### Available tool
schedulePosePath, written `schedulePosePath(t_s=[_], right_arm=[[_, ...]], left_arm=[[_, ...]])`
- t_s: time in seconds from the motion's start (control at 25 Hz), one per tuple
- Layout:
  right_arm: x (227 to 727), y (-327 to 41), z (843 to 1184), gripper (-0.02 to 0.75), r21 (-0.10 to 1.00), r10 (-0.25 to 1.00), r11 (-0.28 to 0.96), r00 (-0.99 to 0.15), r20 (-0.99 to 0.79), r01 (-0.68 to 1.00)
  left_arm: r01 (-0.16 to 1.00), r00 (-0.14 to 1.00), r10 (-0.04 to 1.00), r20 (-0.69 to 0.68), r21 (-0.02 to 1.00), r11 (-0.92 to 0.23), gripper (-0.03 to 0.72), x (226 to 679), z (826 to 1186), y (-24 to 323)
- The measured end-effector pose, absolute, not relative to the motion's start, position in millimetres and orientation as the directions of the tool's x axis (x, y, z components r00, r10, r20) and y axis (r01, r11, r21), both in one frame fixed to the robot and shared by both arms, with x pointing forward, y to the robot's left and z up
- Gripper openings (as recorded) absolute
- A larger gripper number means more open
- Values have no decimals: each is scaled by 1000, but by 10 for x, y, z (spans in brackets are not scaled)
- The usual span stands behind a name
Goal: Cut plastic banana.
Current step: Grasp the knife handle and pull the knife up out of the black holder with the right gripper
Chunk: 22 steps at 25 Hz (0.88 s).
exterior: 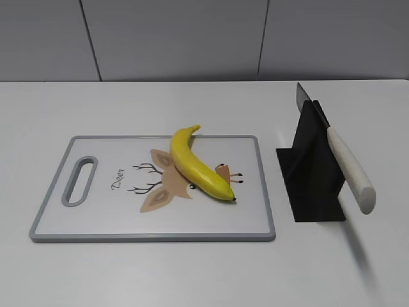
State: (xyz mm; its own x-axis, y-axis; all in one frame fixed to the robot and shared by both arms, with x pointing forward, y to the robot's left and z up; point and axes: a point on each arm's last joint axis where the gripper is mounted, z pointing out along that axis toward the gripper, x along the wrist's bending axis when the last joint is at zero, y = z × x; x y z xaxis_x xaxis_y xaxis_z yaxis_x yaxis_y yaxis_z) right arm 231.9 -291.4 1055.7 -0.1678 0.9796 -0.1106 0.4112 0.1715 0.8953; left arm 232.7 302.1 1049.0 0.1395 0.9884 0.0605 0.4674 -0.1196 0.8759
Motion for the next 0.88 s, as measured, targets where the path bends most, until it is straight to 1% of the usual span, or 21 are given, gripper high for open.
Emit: schedulePosePath(t_s=[0.88], right_arm=[[2319, -2914, 10557, 575, 895, 980, 171, -168, -111, 411]], left_arm=[[467, 140, 988, 60, 876, -120, 573, 2327, 10490, 3021]])
